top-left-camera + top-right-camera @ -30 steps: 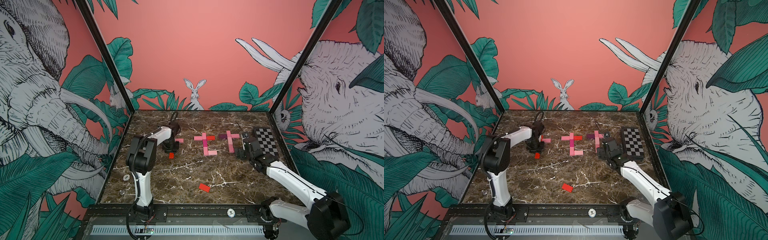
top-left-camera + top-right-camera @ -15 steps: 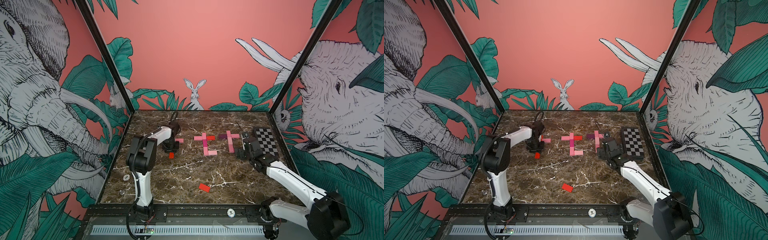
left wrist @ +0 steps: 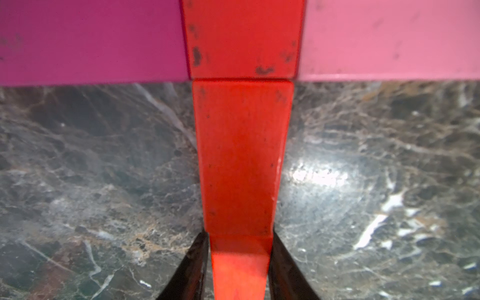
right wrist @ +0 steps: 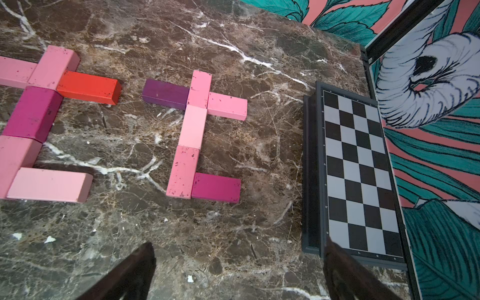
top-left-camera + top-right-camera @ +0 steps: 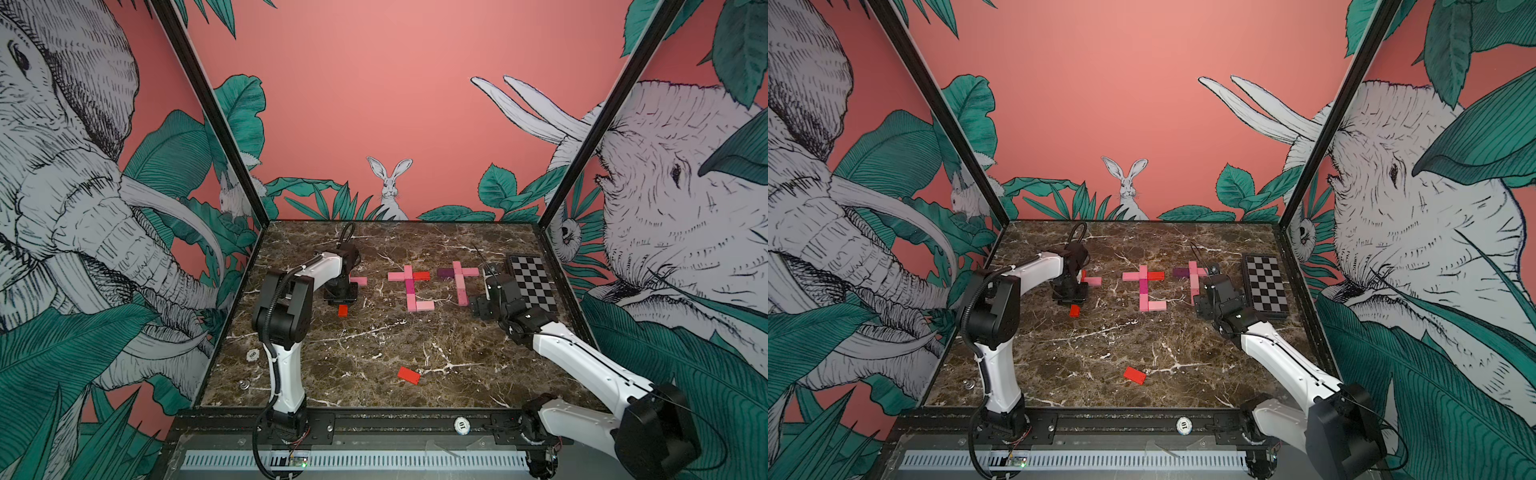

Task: Assemble the letter t with building blocks
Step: Assemble the building block at the center of the board.

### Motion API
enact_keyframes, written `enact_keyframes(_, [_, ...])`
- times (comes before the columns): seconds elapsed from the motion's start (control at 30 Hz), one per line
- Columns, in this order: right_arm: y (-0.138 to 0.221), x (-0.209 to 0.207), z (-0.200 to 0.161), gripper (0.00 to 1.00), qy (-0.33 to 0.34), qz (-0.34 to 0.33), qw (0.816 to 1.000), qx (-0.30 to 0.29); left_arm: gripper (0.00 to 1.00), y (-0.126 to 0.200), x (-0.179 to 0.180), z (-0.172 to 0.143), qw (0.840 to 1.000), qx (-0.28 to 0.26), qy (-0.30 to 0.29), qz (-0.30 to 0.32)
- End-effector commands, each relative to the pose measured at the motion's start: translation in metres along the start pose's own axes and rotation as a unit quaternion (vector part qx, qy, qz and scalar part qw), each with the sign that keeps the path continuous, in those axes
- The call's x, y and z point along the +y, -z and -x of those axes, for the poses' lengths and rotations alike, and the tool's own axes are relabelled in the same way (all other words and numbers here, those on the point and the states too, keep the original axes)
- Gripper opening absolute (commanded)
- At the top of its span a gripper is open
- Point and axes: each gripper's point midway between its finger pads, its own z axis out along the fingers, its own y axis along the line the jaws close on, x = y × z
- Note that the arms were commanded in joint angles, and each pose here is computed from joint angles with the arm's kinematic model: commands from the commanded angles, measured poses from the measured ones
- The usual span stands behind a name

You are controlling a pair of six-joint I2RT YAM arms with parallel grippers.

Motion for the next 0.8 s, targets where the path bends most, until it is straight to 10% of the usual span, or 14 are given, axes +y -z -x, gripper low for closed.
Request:
enact_keyframes(0.0, [0.000,-0.003,0.004,0.98,-0.010,-0.005,1.000,-0.011,0.40,-0.028,0.008,-0.004,1.000,0.018,0.004,0.020])
enact_keyframes(0.23, [-0.001,-0.002,0.003,0.98,-0.010,-0.005,1.000,-0.009,0.42,-0.027,0.007,-0.004,1.000,0.018,-0.003,0.019])
enact_keyframes(0.4, [-0.002,-0.001,0.003,0.98,-0.013,-0.002,1.000,-0.009,0.73,-0.023,0.006,-0.007,1.000,0.006,-0.010,0.010])
enact_keyframes(0.77, [-0.002,0.001,0.004,0.98,-0.016,0.003,1.000,-0.011,0.76,-0.012,-0.008,-0.005,0.999,-0.013,-0.023,-0.024])
